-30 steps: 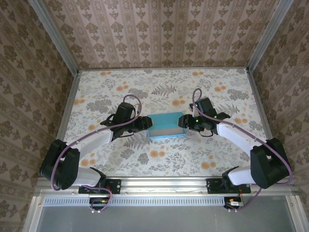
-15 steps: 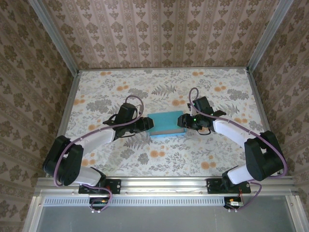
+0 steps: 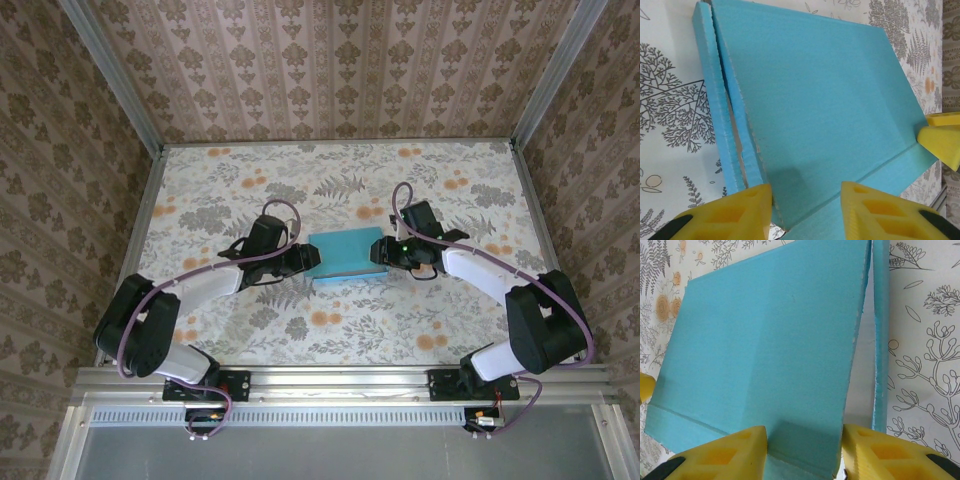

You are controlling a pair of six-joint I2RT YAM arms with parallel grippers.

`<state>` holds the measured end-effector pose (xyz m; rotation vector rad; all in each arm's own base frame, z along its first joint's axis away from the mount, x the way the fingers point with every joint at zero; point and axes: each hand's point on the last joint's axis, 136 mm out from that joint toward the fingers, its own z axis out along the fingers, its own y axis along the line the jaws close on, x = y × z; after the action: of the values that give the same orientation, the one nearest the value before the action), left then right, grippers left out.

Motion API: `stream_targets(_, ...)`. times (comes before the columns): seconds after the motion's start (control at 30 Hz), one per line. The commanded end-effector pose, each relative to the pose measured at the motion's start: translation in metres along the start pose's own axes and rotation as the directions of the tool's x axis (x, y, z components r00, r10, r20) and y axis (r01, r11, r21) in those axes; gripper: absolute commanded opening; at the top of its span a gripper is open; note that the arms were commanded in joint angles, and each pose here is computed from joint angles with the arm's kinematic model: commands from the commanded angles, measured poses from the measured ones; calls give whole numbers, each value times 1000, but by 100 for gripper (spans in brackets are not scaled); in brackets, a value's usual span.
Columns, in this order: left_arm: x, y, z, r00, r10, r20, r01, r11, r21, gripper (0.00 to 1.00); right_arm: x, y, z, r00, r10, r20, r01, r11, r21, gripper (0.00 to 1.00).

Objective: Fold the paper box

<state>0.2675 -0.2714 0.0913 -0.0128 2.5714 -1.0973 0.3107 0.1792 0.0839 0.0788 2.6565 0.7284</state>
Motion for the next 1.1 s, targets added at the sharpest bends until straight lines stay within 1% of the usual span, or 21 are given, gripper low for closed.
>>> stream_targets(0.0,7,3,5,1000,-7,-15,7,1000,-7,42,2,2,3,1000,-4,2,4,1000,-18,45)
stream_targets(0.1,11,9,5,1000,-4,-29,4,1000,-29,45,4,0,5,1000,-4,0,4,1000,-10,45)
stream_targets(0.17,12,11,6,999,-9,-31,8,999,-31,45,4,-2,6,1000,-4,-2,4,1000,-6,45)
stream_targets(0.33,13,7,12,999,-20,-40,20,1000,-5,43,7,-4,10,1000,1,-11,-1,1000,-7,44)
stream_targets(0.47,12,4,16,999,-26,-44,26,1000,13,42,10,-7,12,1000,4,-18,-4,1000,-3,41)
stream_targets(0.67,15,10,18,998,-26,-54,25,1000,-10,41,17,-16,17,999,8,-35,-7,1000,28,40)
stream_targets(0.77,17,17,15,998,-14,-58,11,999,-48,41,18,-24,14,999,-3,-39,6,997,72,42)
stream_targets(0.87,16,21,7,999,9,-47,-13,996,-86,41,17,-30,7,999,-31,-38,35,991,126,46)
stream_targets(0.97,12,17,-2,998,48,-32,-51,994,-98,42,17,-35,0,998,-49,-39,55,985,163,47)
stream_targets(1.07,6,6,-11,994,105,-17,-106,991,-85,44,15,-35,-7,998,-60,-28,64,981,181,47)
